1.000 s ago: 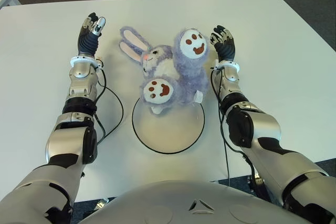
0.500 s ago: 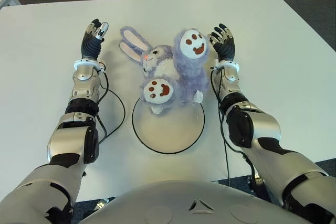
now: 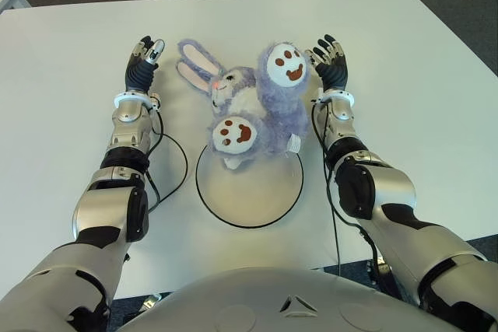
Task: Put the doll into the plate.
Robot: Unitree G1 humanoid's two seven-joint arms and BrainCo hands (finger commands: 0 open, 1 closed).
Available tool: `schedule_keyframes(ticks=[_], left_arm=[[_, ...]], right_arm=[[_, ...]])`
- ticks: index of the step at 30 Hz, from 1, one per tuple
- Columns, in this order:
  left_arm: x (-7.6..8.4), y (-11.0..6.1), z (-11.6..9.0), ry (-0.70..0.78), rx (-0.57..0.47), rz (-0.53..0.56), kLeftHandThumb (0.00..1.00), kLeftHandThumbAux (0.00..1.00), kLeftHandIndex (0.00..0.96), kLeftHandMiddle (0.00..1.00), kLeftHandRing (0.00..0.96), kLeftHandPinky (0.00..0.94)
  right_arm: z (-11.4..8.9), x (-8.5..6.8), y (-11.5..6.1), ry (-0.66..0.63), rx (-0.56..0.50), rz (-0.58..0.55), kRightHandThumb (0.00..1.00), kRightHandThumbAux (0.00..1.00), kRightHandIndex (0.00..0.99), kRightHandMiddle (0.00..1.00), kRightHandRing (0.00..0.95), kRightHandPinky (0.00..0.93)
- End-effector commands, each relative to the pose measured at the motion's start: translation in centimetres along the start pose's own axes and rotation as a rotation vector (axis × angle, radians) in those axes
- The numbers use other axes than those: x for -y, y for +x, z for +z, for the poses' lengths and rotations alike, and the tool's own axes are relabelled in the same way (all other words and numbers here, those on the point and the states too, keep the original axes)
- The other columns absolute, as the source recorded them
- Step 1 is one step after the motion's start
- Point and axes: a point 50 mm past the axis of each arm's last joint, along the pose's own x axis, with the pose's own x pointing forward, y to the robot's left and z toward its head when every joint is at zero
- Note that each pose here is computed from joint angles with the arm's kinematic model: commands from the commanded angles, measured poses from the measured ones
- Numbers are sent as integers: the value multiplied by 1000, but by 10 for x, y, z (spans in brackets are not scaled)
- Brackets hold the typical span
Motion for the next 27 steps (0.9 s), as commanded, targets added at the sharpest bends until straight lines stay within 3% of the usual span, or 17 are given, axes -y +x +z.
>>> schedule_keyframes(ticks=[1, 21, 27], left_arm=[[3, 0, -4, -16, -20, 13, 0, 402, 0, 30, 3, 0], [3, -2, -14, -65, -67, 25, 0, 388, 0, 42, 5, 0], [3, -3, -16, -74, -78, 28, 0, 385, 0, 36, 2, 0]], right_arm=[[-4, -2, -3, 6, -8, 3, 293, 878, 123, 152, 155, 193], [-4, -1, -2, 29, -15, -6, 276, 857, 113, 130, 143, 195], [-4, -1, -1, 23, -20, -12, 192, 857, 93, 111, 127, 165]])
